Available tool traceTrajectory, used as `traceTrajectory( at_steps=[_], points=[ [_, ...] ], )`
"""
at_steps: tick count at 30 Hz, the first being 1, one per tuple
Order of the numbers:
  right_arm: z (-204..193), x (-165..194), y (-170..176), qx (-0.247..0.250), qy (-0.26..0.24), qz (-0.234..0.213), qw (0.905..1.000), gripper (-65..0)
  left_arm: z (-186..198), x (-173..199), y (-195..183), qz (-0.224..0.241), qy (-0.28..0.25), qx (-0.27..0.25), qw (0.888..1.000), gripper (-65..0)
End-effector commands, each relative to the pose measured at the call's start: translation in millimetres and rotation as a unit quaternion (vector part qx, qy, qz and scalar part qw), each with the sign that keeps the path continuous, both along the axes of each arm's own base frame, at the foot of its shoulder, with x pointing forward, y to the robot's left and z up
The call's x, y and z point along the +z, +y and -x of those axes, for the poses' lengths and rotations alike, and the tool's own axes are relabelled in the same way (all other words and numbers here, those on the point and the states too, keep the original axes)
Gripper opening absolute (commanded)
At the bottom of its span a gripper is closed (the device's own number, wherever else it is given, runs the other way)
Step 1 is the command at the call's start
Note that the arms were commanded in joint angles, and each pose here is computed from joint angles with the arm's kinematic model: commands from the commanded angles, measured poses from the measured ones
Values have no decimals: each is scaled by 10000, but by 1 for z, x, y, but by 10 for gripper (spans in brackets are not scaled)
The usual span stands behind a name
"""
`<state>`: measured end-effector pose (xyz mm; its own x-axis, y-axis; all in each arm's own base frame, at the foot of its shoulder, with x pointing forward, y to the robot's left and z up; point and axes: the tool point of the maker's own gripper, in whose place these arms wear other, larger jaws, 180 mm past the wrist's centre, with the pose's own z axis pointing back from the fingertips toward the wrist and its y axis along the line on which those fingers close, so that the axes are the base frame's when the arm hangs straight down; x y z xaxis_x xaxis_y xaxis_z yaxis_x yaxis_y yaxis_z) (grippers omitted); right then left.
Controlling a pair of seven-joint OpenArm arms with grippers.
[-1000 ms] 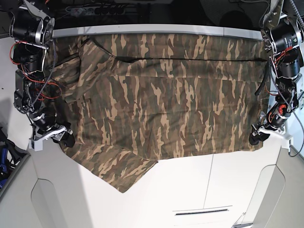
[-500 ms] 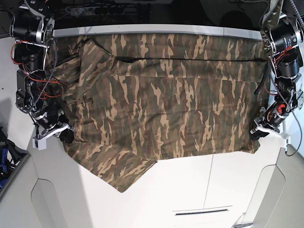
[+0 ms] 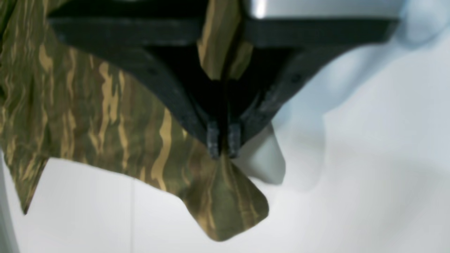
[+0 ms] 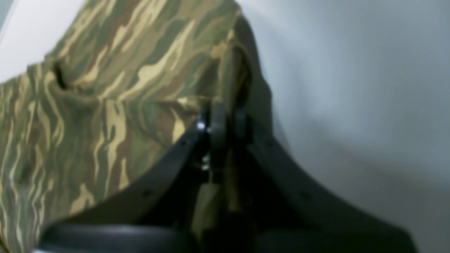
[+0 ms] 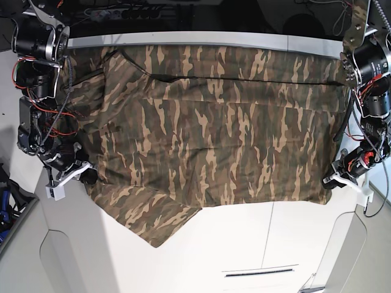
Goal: Fold the T-shirt properly
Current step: 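Lift the side edges and fold them over toward the collar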
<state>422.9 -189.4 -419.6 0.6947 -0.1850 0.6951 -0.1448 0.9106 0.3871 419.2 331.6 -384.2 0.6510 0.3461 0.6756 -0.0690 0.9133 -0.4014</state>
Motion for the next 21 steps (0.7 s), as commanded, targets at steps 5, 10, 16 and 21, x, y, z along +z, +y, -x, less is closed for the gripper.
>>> traceTrajectory(
  at_steps=[5,10,16,21],
  points=[
    [-20,36,-2,104,-411,92,9991,-650,-12,34,3,115,-283,-153,9994,-650],
    [-15,47,-1,192,-338,-116,9992,-650,-6,44,-5,221,-119,-442,9987,-650],
    [-1,60,-13,306,-354,-54,9989,-650,3,64,0,178,-129,-667,9975,-650],
    [13,72,-26,372,-476,54,9982,-650,16,71,9,-124,-184,-759,9969,-650]
  ],
)
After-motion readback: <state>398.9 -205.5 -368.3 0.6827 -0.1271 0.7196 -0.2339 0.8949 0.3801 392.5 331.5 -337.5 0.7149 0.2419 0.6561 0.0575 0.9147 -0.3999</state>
